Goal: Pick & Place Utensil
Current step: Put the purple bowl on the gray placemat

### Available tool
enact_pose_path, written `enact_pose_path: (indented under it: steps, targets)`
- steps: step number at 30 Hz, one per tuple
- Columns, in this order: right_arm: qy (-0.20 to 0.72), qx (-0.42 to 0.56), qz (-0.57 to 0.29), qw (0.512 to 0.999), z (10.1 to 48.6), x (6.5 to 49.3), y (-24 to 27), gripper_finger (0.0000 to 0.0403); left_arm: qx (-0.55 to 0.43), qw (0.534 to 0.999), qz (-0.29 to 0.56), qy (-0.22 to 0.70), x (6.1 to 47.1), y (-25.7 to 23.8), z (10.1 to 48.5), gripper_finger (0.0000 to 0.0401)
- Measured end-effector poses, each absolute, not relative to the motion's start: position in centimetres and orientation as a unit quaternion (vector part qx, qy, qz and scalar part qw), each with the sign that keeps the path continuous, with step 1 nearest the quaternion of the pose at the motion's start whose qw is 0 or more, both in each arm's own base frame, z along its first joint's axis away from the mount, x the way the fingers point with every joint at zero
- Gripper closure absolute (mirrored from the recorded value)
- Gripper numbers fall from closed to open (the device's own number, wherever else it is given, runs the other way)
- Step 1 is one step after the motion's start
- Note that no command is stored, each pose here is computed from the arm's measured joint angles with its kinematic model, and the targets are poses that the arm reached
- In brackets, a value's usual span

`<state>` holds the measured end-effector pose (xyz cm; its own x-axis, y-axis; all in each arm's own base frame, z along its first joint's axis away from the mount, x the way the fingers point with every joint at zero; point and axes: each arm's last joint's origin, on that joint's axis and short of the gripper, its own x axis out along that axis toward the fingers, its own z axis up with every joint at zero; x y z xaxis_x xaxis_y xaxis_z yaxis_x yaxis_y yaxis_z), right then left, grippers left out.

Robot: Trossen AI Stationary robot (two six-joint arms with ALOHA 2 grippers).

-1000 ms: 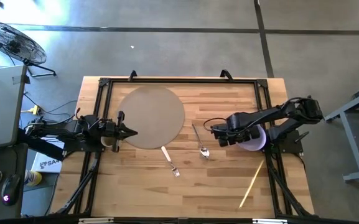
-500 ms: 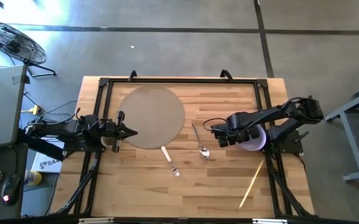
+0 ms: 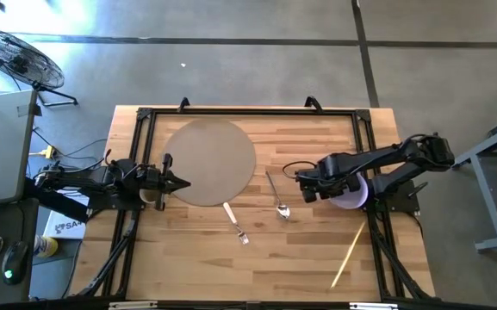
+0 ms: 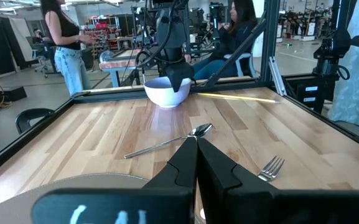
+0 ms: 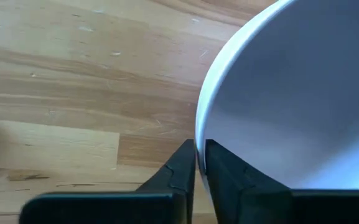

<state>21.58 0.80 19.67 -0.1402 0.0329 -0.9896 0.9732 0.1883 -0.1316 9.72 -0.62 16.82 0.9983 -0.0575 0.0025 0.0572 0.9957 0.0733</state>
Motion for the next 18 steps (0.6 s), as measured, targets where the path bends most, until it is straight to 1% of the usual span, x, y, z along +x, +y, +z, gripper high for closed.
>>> enact_pose_path:
  steps: [5, 12, 18]
  targets:
    - [0.587, 0.432, -0.468, 0.500, 19.62, 21.74, 0.83, 0.0395, 0.036, 0.999, -0.029, -0.003, 9.71, -0.61, 16.84, 0.0401]
    - [0.586, 0.432, -0.465, 0.503, 19.61, 21.80, 0.83, 0.0388, 0.037, 0.999, -0.029, -0.003, 9.71, -0.61, 16.84, 0.0401]
    - [0.583, 0.429, -0.459, 0.515, 20.06, 22.12, 0.80, 0.0398, 0.037, 0.999, -0.029, -0.002, 9.71, -0.61, 16.83, 0.0401]
